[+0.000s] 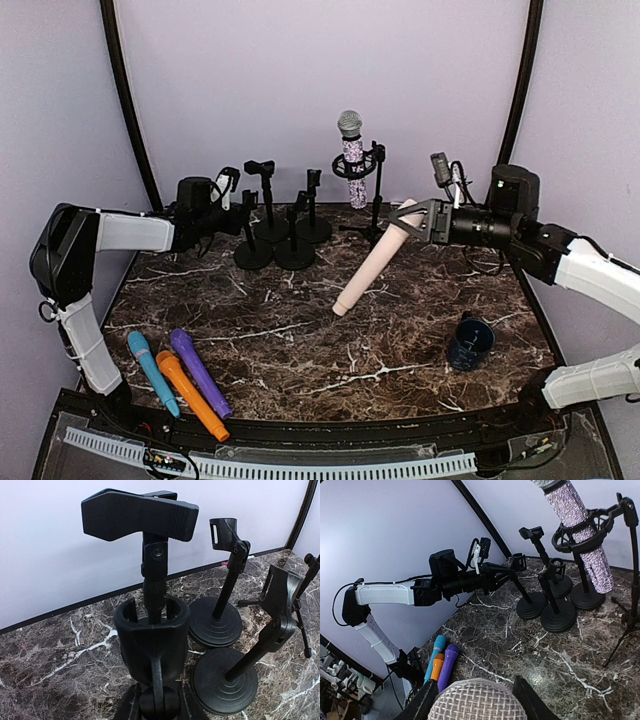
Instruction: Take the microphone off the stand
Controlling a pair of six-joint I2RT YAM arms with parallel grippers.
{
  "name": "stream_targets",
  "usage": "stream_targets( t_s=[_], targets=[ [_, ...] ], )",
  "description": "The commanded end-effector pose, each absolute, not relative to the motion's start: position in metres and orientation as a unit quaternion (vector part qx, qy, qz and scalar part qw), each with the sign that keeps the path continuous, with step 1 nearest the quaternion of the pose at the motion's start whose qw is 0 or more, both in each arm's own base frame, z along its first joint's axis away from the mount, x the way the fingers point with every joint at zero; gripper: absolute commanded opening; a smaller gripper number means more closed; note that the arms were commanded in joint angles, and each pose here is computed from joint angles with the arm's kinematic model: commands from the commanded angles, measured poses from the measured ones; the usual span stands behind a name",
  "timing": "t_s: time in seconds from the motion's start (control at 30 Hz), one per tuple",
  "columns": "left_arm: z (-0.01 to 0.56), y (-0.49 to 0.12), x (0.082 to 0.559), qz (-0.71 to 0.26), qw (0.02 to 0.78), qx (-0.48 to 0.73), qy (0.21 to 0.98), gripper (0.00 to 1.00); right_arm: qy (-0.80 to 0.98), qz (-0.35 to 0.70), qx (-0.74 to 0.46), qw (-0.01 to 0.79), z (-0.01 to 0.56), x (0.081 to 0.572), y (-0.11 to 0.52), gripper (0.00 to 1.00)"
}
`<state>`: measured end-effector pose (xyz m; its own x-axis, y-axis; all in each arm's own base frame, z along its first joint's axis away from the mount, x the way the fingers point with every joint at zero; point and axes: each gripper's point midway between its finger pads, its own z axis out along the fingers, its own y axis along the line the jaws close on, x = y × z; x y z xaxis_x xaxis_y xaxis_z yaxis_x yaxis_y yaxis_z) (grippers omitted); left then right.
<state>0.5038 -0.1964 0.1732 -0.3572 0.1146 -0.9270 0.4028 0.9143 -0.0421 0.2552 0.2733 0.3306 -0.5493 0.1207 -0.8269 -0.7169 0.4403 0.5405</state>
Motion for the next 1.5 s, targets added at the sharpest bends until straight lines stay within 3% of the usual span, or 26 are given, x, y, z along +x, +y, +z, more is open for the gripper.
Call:
stream_targets(
  t_s=[0.0,0.07,0.13,0.33,0.63,0.8,1.13,1.47],
  targets=[
    [0.211,-0.205,0.508,-0.158,0.58,0.16,0.783,0.17,0.717,0.535,-0.229,0.383,0.317,0.246,0.308,0.28],
    [0.217,-0.205,0.504,-0.157,0.581,0.165,0.782,0.39,0.728,0.537,-0.238,0.353,0.298,0.243,0.326,0.28],
    [0.222,-0.202,0.499,-0.151,0.58,0.169,0.782,0.51,0.735,0.542,-0.24,0.33,0.284,0.242,0.341,0.28],
    [0.254,-0.187,0.46,-0.146,0.619,0.175,0.751,0.69,0.747,0.554,-0.271,0.248,0.241,0.231,0.396,0.28],
    [0.304,-0.172,0.398,-0.165,0.634,0.183,0.733,0.71,0.758,0.569,-0.292,0.126,0.186,0.222,0.461,0.28],
    [0.301,-0.162,0.374,-0.153,0.636,0.193,0.731,0.72,0.741,0.594,-0.308,0.064,0.171,0.213,0.488,0.32],
    [0.318,-0.164,0.361,-0.164,0.647,0.208,0.715,0.72,0.76,0.579,-0.294,0.029,0.128,0.221,0.531,0.35],
    [0.317,-0.163,0.363,-0.155,0.645,0.214,0.717,0.73,0.776,0.572,-0.262,0.051,0.104,0.24,0.564,0.6]
  ],
)
